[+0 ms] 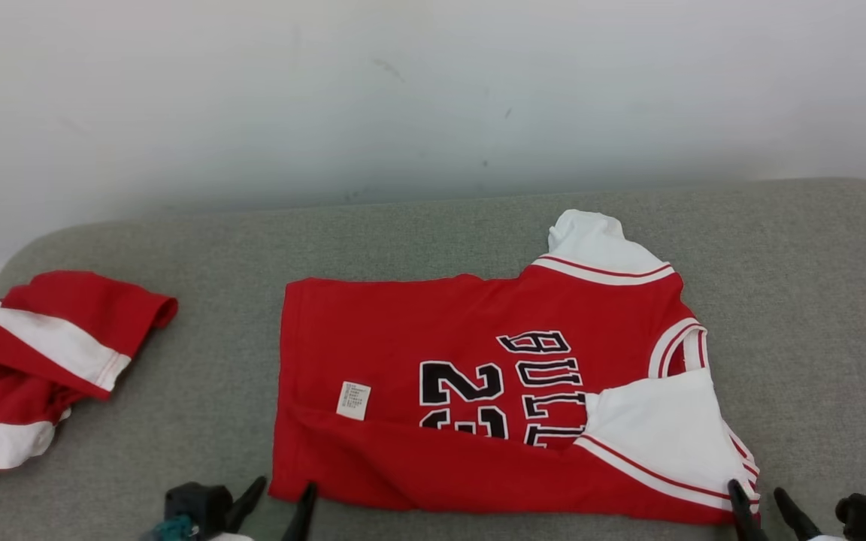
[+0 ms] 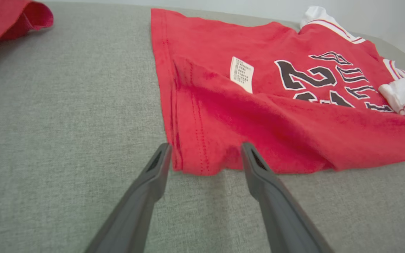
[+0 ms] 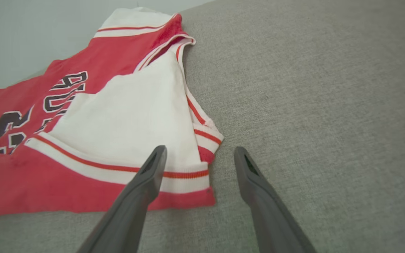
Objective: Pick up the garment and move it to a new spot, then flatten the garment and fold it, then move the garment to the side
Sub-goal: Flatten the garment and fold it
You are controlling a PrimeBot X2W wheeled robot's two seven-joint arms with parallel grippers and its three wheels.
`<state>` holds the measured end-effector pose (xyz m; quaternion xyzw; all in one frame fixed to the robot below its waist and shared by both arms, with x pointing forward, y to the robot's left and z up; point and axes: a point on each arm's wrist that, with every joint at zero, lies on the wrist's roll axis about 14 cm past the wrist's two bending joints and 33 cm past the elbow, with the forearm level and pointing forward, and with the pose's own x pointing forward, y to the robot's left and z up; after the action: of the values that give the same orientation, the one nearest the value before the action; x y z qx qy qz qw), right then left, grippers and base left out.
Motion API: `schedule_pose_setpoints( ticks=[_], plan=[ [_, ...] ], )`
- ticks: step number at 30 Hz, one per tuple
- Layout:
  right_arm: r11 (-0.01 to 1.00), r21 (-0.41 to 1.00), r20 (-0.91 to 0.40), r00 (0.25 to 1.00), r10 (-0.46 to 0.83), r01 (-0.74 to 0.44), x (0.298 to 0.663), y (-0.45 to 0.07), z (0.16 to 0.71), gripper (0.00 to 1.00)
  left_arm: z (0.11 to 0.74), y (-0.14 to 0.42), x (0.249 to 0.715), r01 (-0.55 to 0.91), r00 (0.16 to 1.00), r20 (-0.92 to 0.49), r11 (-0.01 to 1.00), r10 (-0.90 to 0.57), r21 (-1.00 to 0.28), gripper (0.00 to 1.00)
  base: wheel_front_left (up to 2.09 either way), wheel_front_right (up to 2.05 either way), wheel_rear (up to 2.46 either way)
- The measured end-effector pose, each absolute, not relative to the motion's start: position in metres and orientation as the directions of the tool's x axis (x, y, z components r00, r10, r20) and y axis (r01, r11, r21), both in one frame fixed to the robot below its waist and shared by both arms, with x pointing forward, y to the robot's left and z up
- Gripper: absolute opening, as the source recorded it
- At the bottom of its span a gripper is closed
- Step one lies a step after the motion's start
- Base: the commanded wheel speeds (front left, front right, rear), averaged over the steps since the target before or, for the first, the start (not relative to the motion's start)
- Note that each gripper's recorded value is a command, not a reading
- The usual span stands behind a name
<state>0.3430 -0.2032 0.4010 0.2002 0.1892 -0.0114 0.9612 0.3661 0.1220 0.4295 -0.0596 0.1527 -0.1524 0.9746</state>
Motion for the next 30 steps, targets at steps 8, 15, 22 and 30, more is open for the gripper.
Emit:
schedule_pose_setpoints(
  ticks=[8,15,22,30],
  plan=[
    [0.905,0.416,-0.489,0.861,0.138,0.091,0.351,-0.178,0.375,1.0,0.391,0.12,0.364,0.28,0.826,-0.467,0.949,-0.315,-0.145,1.0,0.0,0.0,0.0],
    [0.906,0.417,-0.507,0.845,0.168,0.07,0.354,-0.171,0.372,0.82,0.402,0.12,0.377,0.27,0.85,-0.43,0.952,-0.305,-0.141,1.0,0.0,0.0,0.0],
    [0.9,0.432,-0.515,0.837,0.187,0.065,0.351,-0.166,0.369,0.0,0.402,0.115,0.377,0.288,0.836,-0.446,0.947,-0.321,-0.144,0.31,0.0,0.0,0.0],
    [0.895,0.443,-0.493,0.849,0.187,0.061,0.353,-0.168,0.374,0.0,0.408,0.116,0.381,0.29,0.842,-0.43,0.946,-0.325,-0.146,0.0,0.0,0.0,0.0]
  ],
)
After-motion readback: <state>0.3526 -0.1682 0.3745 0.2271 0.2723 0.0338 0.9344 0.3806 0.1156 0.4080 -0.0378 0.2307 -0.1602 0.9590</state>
